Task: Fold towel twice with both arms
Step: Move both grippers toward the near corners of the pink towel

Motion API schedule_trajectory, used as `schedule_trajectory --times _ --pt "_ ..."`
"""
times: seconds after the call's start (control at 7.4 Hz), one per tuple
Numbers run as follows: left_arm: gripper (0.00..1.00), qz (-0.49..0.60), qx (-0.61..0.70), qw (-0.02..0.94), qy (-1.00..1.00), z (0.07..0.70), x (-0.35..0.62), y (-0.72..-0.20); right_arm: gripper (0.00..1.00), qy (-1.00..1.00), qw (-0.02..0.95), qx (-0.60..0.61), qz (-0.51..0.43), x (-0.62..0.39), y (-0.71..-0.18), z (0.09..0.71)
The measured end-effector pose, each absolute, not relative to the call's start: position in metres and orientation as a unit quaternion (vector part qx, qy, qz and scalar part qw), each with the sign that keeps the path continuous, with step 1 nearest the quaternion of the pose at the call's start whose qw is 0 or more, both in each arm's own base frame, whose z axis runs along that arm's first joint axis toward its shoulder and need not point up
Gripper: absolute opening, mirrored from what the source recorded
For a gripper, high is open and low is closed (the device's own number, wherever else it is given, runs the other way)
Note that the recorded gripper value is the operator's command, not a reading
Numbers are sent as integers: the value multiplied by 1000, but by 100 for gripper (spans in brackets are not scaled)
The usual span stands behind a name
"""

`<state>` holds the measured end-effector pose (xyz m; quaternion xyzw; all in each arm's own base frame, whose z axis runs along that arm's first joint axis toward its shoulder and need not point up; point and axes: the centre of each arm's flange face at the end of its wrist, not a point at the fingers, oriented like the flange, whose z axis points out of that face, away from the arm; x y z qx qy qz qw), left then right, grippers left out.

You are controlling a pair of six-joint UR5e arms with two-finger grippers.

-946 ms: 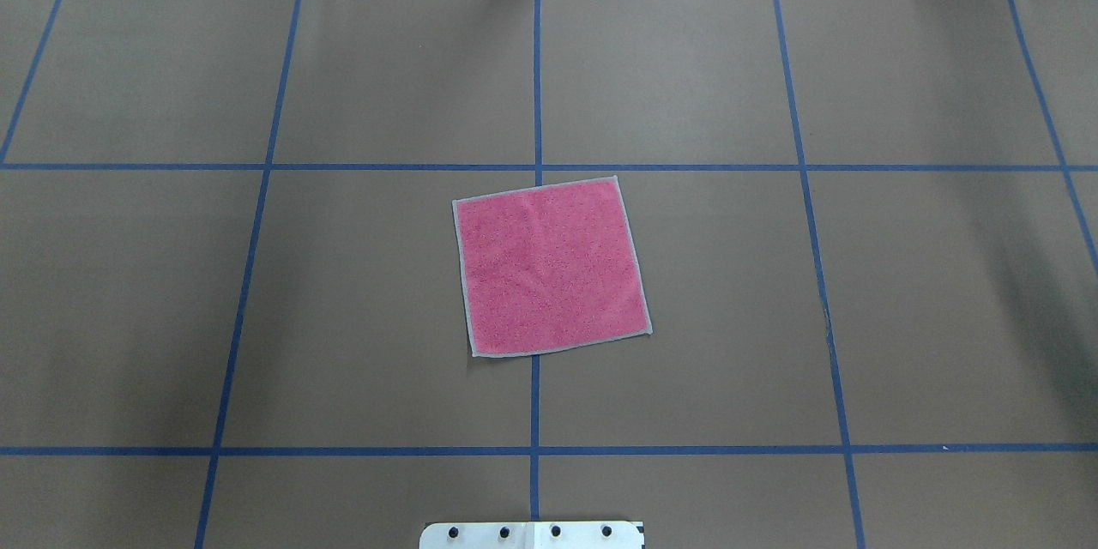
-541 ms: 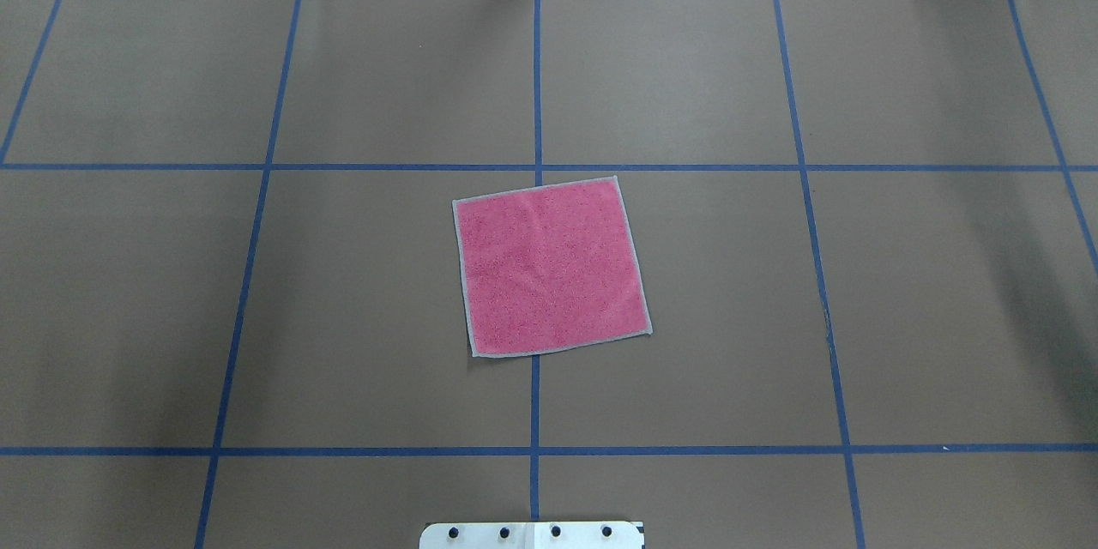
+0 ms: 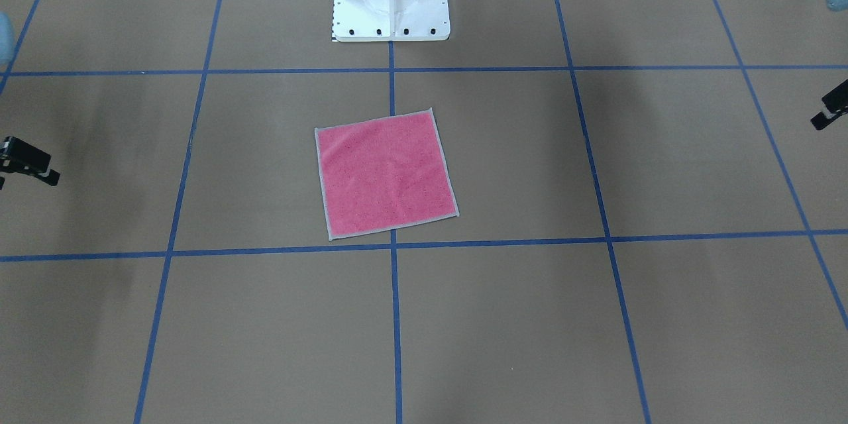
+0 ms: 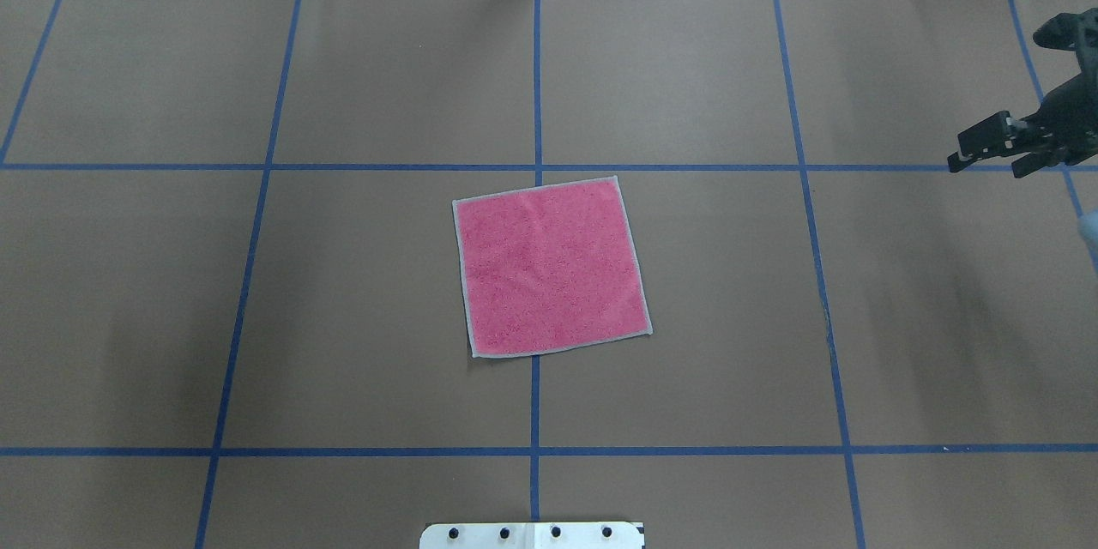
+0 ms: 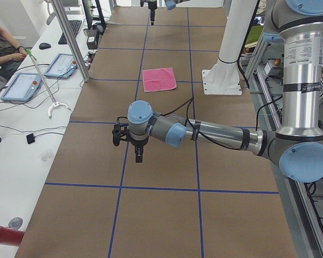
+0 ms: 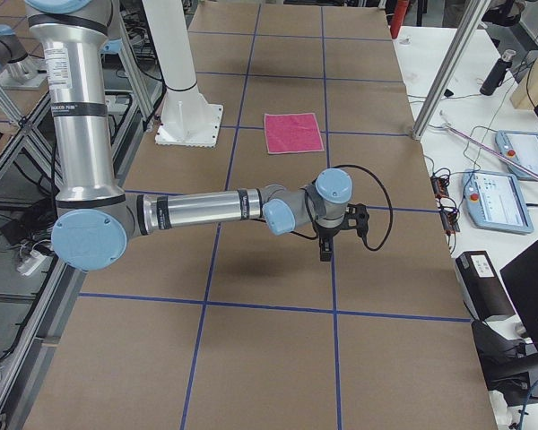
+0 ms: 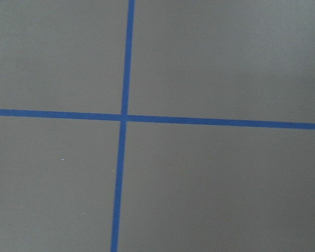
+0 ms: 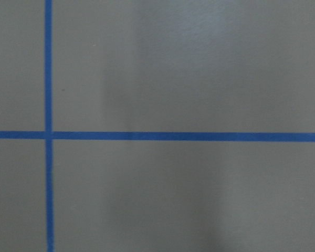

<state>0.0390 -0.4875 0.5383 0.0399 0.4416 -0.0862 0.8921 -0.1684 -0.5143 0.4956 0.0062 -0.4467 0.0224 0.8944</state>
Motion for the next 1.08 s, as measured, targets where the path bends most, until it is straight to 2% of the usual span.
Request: schedule_trajectory --times 0.54,1.08 --pt "100 -153 -10 863 481 427 187 -514 100 -468 881 -9 73 -313 -480 377" --pt "100 -192 -79 845 493 346 332 -468 99 -477 870 -6 124 -440 -407 310"
